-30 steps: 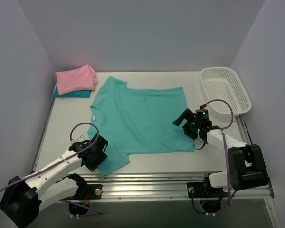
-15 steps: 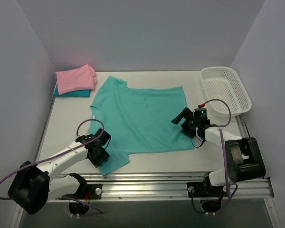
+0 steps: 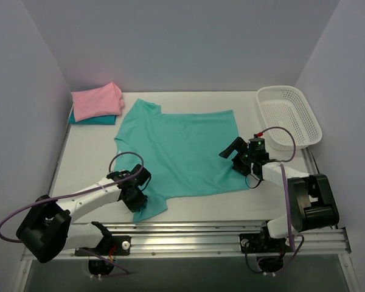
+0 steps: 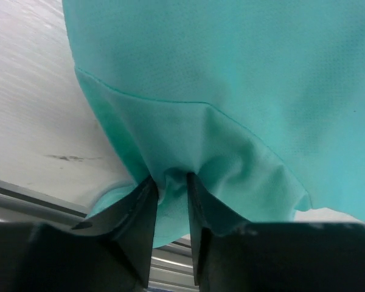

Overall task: Fold and stack the t-shirts
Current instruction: Flatten the tshirt out

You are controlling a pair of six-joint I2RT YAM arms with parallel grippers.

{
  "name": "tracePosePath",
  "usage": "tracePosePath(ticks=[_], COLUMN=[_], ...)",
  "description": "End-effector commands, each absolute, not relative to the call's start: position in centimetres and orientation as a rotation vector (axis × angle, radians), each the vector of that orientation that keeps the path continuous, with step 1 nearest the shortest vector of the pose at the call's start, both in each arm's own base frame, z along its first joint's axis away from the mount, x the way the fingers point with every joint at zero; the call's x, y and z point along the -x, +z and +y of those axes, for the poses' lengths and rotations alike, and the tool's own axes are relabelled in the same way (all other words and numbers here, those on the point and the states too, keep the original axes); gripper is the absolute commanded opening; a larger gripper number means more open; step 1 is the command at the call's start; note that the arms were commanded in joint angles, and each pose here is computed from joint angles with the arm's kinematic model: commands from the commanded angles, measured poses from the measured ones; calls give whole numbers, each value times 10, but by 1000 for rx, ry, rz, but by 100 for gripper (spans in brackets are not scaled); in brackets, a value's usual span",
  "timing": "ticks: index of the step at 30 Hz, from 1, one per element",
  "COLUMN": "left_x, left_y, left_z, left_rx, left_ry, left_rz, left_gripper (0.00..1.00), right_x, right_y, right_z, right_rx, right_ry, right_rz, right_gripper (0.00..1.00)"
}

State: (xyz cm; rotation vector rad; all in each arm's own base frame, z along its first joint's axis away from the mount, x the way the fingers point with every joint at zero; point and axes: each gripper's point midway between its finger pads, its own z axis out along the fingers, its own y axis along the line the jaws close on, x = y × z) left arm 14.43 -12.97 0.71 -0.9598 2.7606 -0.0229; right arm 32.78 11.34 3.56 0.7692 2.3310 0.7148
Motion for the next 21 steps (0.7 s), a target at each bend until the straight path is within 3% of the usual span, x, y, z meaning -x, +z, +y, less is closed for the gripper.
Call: tracePosePath(ticks=[1, 2, 6, 21], left_x=[-146, -146, -154, -191], left_y=[-25, -27, -29, 23], left_z=[-143, -142, -145, -148], left_rx=[997, 990, 961, 825], left_ry=[-69, -53, -45, -130], left_rz=[2753, 2758, 2737, 2517], left_gripper=[33, 23, 3, 2], right_x=[-323, -322, -322, -297], right_y=[31, 30, 33, 79], right_z=[111, 109, 106, 74], right_rx=[-773, -774, -777, -759], right_ry=[699, 695, 687, 495], right_rz=[2352, 2352, 2345, 2296], right_gripper=[94, 94, 94, 95])
